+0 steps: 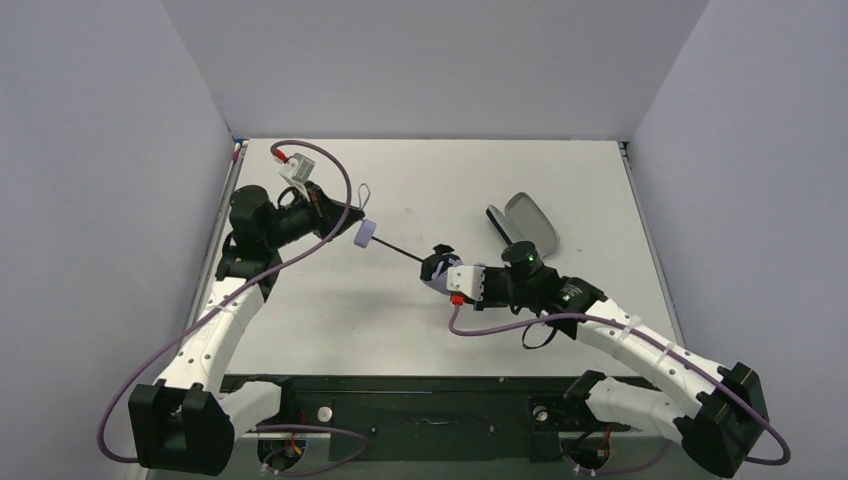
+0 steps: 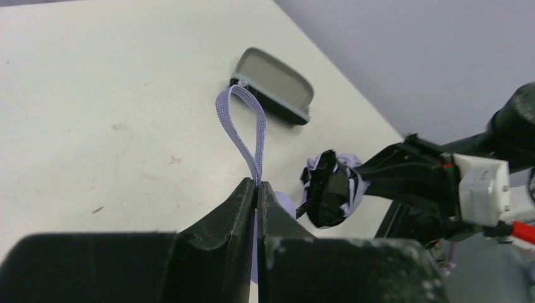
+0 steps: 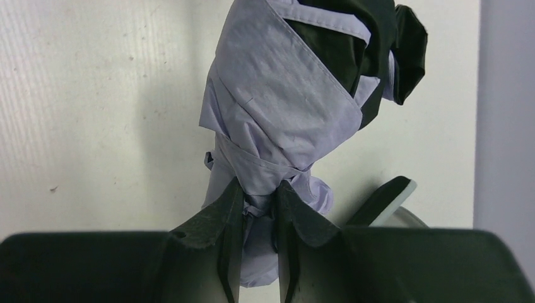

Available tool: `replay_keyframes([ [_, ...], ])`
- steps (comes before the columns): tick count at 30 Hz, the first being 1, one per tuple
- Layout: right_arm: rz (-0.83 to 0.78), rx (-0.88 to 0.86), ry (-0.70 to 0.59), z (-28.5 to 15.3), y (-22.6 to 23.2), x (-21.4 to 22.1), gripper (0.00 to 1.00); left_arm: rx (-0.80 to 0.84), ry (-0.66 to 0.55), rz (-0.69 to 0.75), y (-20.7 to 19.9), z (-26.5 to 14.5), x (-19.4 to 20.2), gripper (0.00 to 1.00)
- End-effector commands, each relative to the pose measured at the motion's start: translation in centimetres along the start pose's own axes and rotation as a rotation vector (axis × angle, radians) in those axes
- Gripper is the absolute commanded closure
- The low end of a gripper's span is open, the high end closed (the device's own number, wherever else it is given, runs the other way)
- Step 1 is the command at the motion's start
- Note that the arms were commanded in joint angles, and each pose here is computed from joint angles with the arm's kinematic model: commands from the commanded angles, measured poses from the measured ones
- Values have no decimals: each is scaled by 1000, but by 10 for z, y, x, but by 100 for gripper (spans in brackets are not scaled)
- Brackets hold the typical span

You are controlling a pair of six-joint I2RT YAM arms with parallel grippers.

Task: Open the umbrella

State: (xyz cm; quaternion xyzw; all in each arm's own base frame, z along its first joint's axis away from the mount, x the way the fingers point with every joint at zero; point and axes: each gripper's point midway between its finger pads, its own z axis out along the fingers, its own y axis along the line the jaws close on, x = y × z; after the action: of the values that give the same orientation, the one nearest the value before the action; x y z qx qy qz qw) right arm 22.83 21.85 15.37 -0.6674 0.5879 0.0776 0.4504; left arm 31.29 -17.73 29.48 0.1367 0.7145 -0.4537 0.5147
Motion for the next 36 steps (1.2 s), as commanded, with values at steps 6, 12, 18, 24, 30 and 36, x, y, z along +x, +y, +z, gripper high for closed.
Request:
replay_keyframes([
  [6, -47, -247, 133, 8, 30, 26, 100, -108, 185, 319, 40, -28, 62, 65],
  [12, -47, -292, 243, 28, 30, 48, 73, -117, 220, 288, 42, -37, 87, 26],
  [18, 77, -270, 293, 19, 27, 48, 18, -136, 201, 323, 44, -43, 92, 11],
  [24, 202, -352, 346, 22, 51, 54, 16, -139, 174, 331, 45, -43, 91, 3],
  [30, 203, -403, 442, 40, 61, 81, 13, -188, 118, 324, 46, -43, 76, 3],
  [36, 216, -410, 553, 57, 62, 109, 17, -376, -9, 232, 66, -50, 48, 3],
])
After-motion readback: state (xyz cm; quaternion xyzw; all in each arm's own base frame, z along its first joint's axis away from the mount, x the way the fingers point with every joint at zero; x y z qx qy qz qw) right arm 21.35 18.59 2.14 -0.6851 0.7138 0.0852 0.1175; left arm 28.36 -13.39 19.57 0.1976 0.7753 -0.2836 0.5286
